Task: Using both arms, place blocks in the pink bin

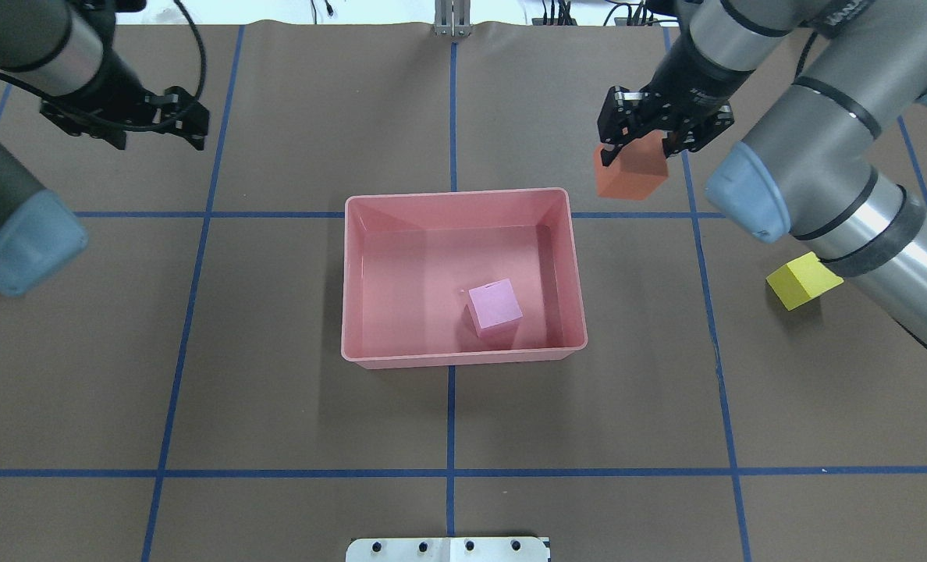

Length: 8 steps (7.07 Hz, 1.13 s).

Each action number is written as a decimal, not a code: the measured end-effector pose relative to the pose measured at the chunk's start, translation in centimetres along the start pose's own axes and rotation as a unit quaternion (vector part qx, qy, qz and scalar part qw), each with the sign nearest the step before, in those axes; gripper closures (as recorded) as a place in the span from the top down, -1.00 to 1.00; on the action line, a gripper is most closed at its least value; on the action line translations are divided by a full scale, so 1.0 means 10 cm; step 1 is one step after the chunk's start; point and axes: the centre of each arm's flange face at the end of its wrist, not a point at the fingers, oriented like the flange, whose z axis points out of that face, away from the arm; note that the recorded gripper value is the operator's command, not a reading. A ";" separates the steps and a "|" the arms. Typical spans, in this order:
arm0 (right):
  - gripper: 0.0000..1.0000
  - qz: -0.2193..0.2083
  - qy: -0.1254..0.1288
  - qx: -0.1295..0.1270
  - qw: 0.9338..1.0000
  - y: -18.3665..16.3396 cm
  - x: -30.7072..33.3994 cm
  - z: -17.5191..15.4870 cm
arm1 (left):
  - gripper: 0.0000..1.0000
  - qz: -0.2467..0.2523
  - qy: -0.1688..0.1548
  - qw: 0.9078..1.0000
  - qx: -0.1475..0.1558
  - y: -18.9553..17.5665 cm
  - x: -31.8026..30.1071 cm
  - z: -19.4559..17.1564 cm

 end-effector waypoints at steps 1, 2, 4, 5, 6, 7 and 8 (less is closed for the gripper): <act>-1.00 0.012 0.004 0.003 1.000 0.06 -0.44 0.16 | 0.99 0.026 -0.003 1.000 -0.011 -0.01 -0.59 -0.06; -1.00 0.022 0.011 0.012 1.000 0.13 -0.91 0.38 | 1.00 0.048 -0.008 0.999 -0.018 0.01 -1.15 -0.11; -1.00 0.028 -0.004 0.045 0.999 0.25 -1.66 0.96 | 1.00 0.072 -0.018 0.997 -0.028 0.19 -1.95 -0.09; -1.00 0.023 -0.007 0.069 0.997 0.35 -1.93 1.28 | 1.00 0.074 -0.020 0.997 -0.029 0.28 -2.13 -0.04; -1.00 0.019 -0.005 0.085 0.996 0.44 -2.10 1.48 | 1.00 0.070 -0.021 0.997 -0.031 0.34 -2.24 0.01; -1.00 0.017 -0.003 0.091 0.996 0.49 -2.19 1.58 | 1.00 0.050 -0.021 0.998 -0.029 0.40 -2.32 0.06; -1.00 0.016 -0.002 0.092 0.996 0.52 -2.22 1.64 | 1.00 0.014 -0.017 1.000 -0.017 0.52 -2.48 0.17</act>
